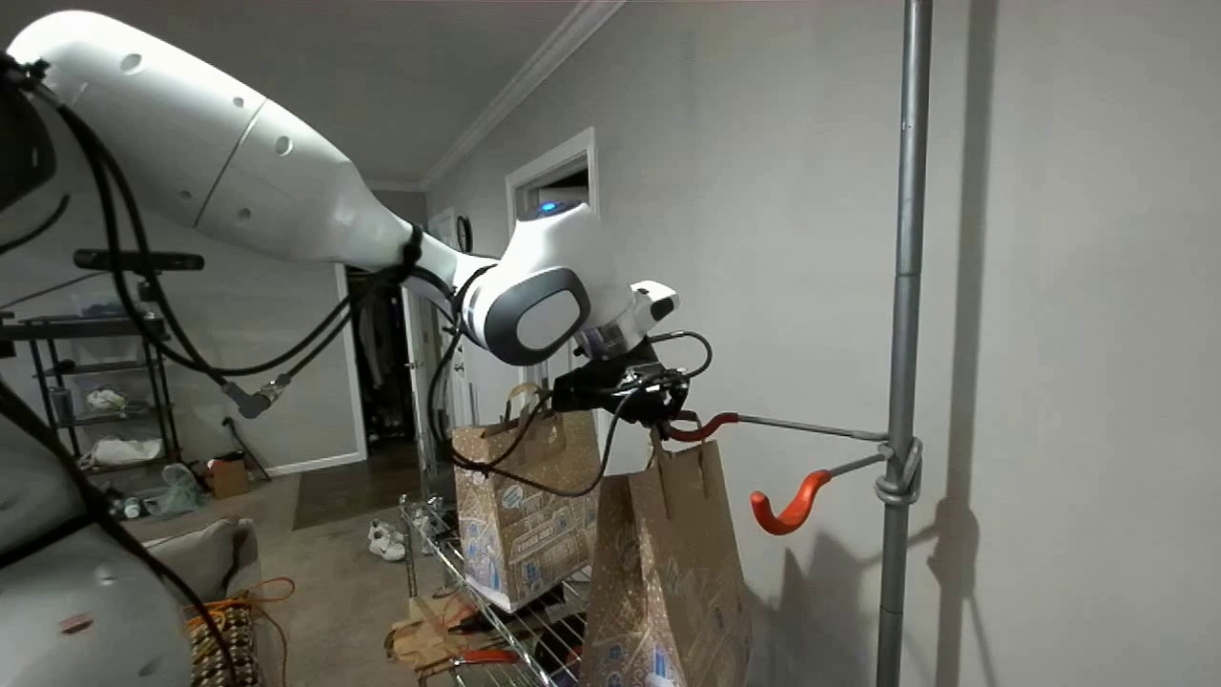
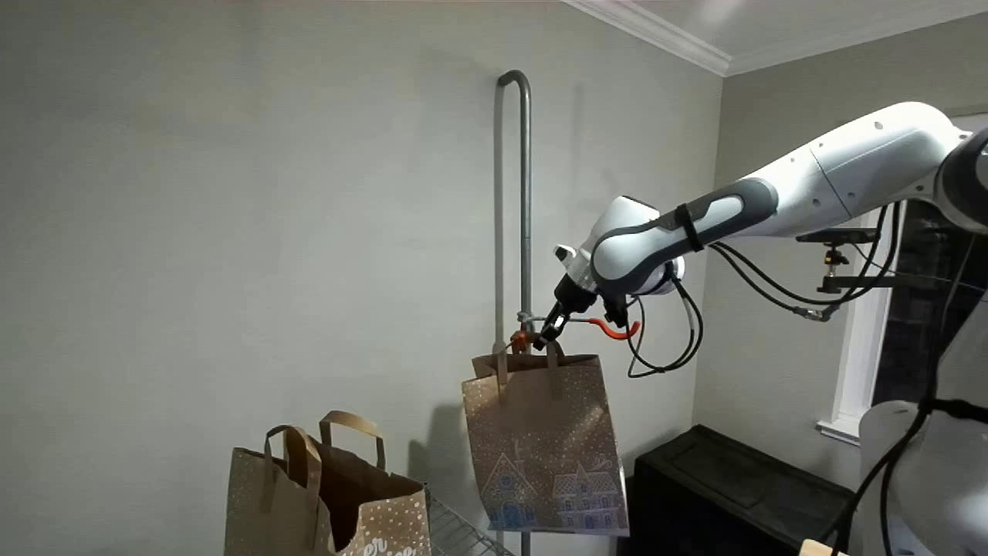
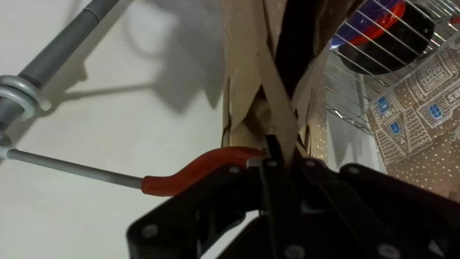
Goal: Remove the paper bags from the stand and put them on the topmost shelf of the rack.
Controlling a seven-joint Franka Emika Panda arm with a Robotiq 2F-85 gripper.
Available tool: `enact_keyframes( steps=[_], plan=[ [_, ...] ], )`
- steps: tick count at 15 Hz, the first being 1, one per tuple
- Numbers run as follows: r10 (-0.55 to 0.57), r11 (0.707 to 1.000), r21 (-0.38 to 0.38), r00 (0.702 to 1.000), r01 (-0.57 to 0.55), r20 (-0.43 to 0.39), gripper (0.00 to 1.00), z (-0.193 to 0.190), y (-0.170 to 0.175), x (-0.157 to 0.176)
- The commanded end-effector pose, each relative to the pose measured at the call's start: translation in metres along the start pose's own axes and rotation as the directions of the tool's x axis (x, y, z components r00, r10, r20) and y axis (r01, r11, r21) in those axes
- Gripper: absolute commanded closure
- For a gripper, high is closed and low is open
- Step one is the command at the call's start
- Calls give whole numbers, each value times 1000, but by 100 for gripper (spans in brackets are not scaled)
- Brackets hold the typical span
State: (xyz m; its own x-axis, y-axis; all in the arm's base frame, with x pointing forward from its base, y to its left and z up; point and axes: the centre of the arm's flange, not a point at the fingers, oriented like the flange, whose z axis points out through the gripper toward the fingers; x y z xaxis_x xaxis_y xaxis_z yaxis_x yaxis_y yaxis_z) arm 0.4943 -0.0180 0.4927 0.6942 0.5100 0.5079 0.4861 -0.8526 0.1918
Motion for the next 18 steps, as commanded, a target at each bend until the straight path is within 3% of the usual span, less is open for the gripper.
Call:
enact_keyframes(
  steps=[1,12,18],
  plan=[
    [29,999,23,999,-29,-13,95,-14,-6,3],
    [181,983,-38,983,-182,-43,95,-27,-15,27],
    [187,981,-36,979,-190,-84,95,-35,-28,49]
  ],
)
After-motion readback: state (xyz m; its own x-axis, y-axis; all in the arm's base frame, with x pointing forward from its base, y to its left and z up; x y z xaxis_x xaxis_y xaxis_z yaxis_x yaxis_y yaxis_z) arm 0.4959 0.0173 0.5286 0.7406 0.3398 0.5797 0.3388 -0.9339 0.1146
